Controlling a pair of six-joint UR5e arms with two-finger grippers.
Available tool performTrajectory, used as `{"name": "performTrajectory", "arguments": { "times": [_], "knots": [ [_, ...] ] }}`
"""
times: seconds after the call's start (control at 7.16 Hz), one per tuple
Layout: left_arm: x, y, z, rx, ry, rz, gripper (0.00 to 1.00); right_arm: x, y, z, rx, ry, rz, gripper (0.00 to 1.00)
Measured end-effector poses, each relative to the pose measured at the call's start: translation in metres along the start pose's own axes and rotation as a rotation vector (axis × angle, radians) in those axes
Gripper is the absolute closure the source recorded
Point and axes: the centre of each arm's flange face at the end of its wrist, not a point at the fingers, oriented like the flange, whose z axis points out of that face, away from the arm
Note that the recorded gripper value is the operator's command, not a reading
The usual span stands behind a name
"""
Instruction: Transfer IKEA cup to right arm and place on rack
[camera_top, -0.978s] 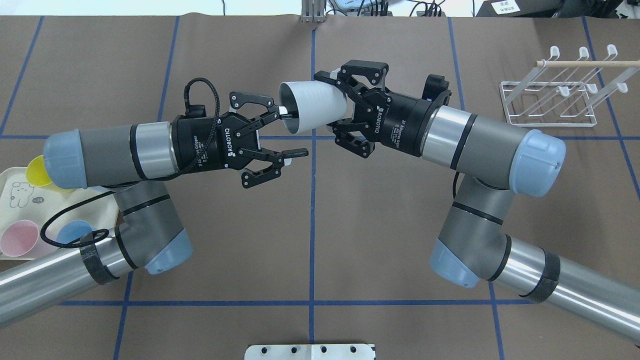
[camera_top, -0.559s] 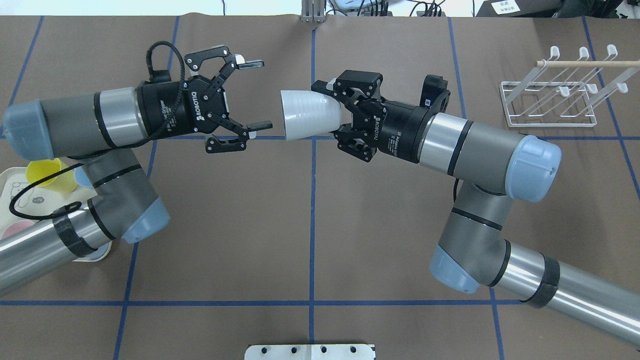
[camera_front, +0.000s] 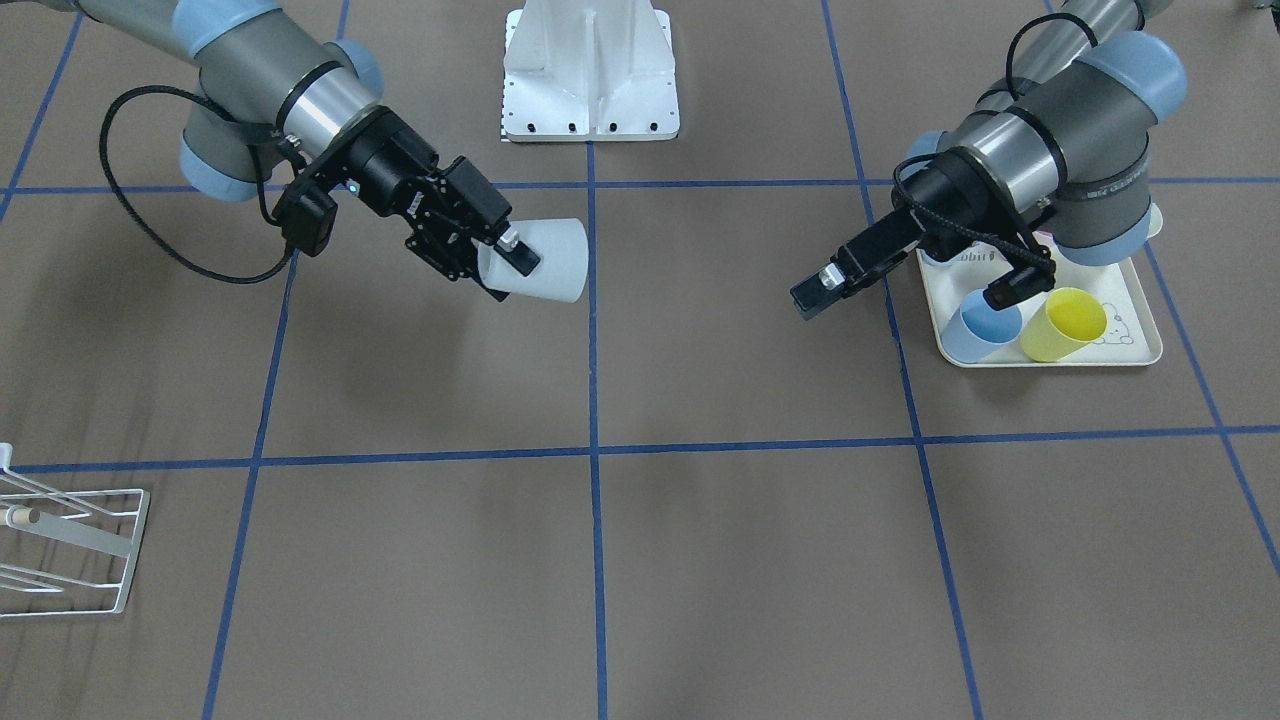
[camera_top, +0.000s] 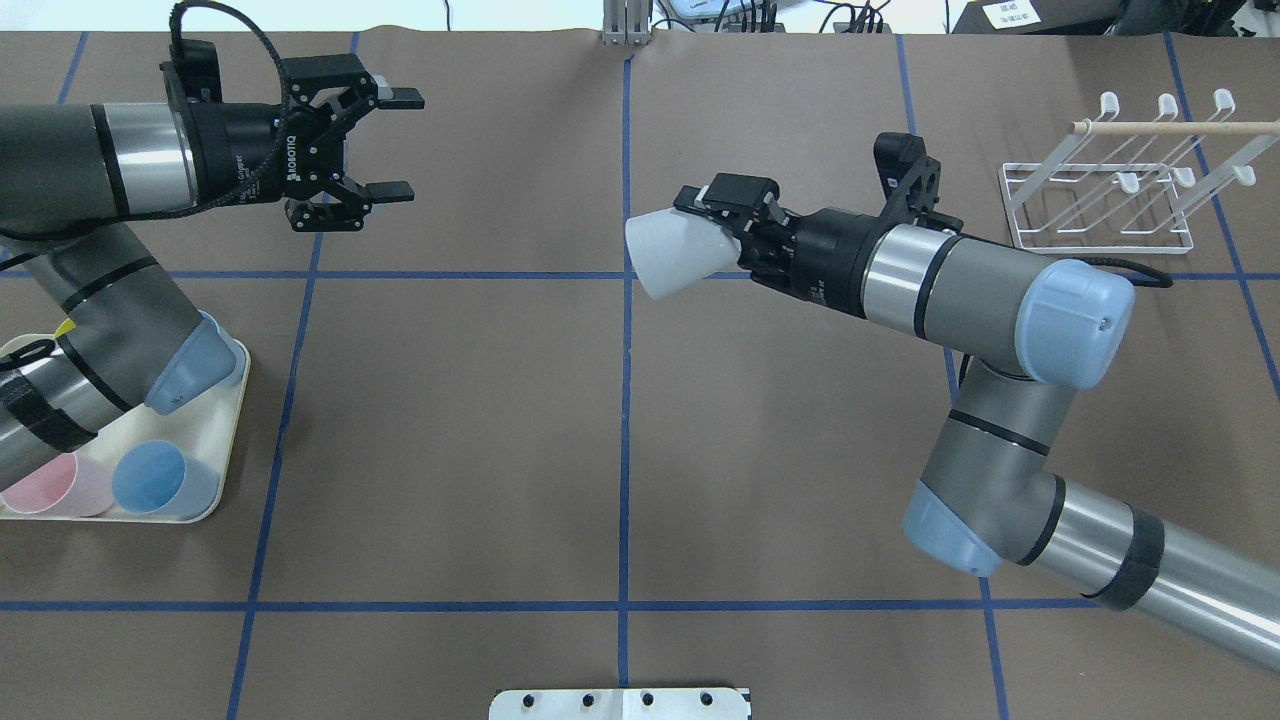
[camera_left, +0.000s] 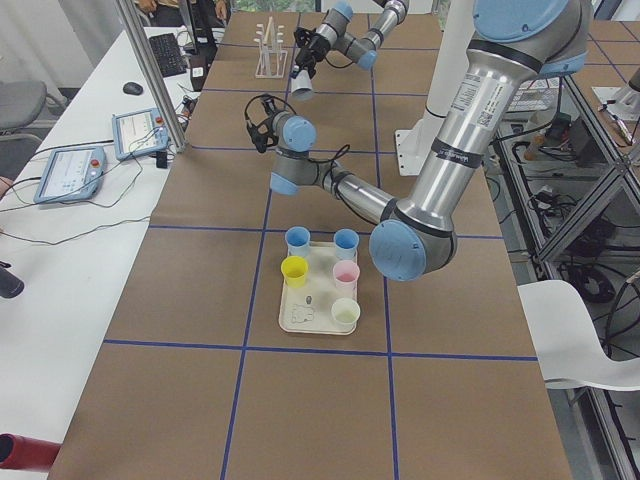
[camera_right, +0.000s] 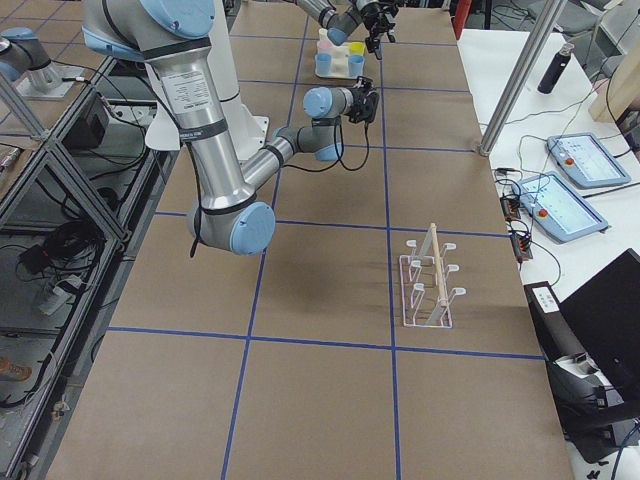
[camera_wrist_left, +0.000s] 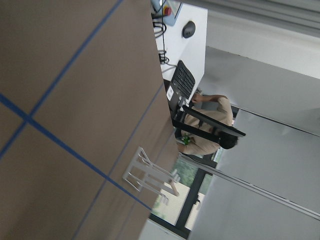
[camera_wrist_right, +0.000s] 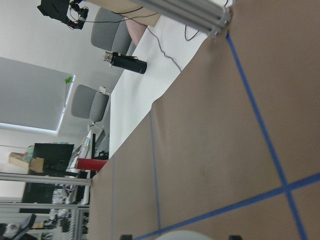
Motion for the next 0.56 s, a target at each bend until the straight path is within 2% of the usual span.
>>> {"name": "performTrajectory", "arguments": {
  "times": [0.14,0.28,0.42,0.56],
  "knots": [
    [0.0,-0.009,0.001,0.029,-0.042,0.05,0.0,0.023,-0.028,-0.017,0.054,0.083,-0.156,0.94],
    [0.002,-0.016,-0.001,0.049,-0.058,0.069,0.0,0.045,-0.049,-0.038,0.115,0.173,-0.318,0.94],
    [0.007,-0.02,-0.003,0.063,-0.06,0.077,0.0,0.068,-0.065,-0.061,0.201,0.277,-0.491,0.94],
    [0.012,-0.023,-0.007,0.074,-0.054,0.082,0.0,0.087,-0.076,-0.082,0.255,0.366,-0.631,0.94]
  ]
}}
